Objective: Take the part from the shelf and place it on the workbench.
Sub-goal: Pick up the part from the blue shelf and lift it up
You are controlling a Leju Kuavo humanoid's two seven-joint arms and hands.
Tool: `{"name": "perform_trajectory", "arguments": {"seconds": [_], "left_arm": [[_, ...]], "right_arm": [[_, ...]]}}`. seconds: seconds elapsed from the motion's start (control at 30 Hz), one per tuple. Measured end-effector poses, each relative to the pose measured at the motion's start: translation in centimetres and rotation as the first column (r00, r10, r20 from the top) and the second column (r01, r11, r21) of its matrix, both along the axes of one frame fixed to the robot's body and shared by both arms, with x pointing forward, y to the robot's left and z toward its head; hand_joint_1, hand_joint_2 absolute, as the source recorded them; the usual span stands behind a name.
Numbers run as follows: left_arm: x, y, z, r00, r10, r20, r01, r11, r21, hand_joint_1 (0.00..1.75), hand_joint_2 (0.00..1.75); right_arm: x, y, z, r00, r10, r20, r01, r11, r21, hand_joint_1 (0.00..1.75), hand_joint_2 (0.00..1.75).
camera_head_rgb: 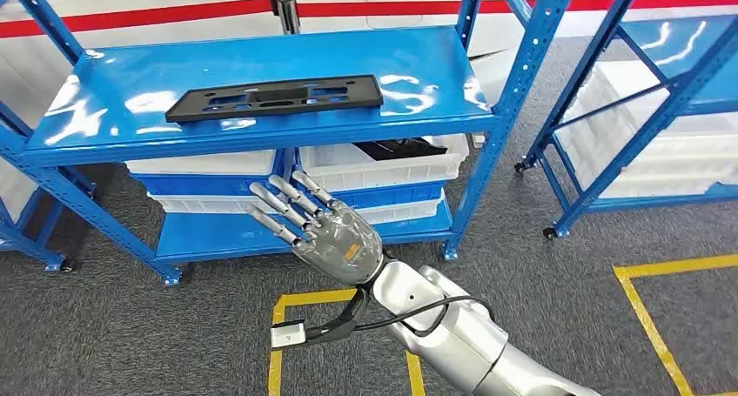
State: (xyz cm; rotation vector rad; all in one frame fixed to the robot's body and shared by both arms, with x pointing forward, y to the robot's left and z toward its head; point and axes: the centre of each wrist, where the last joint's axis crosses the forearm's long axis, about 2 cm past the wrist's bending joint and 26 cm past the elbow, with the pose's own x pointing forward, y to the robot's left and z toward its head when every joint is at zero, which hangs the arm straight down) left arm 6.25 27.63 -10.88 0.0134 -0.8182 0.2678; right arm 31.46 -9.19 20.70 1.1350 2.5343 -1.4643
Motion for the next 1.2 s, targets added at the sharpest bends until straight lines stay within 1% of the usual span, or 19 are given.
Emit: {"name": "perform_trajectory", "arguments": {"seconds": [0.2,0.53,0.8,1.03,1.2], "left_arm": [[-0.1,-0.1,0.0,1.000,-0.003,-0.003,0.003,1.000,-0.002,0.00,0.00],[0.0,-0.2,0.0,1.000,-0.001,0.005,0.001,1.000,-0.002,0.00,0.00],[-0.2,-0.1,0.0,1.000,0.008,0.001,-0.008,1.000,0.000,0.00,0.00],[-0.4,-0.3,0.0,1.000,0.009,0.005,-0.009,1.000,-0.003,0.00,0.00],[-0.4,-0.4,-0.1,1.000,0.008,0.005,-0.008,1.000,-0.005,0.00,0.00]], "right_arm": [[-0.3,-0.3,-0.7,1.000,-0.005,-0.014,0.005,1.000,-0.008,0.00,1.75],[-0.2,0.2,-0.3,1.000,0.002,0.000,-0.002,1.000,0.008,0.00,1.75],[-0.4,0.9,-0.2,1.000,0.013,-0.008,-0.013,1.000,0.018,0.00,1.75],[-0.3,1.1,0.0,0.998,0.030,-0.048,-0.027,0.998,0.063,0.00,1.75],[-0.4,0.6,-0.5,0.997,0.025,-0.072,-0.020,0.998,0.066,0.00,1.75]]}}
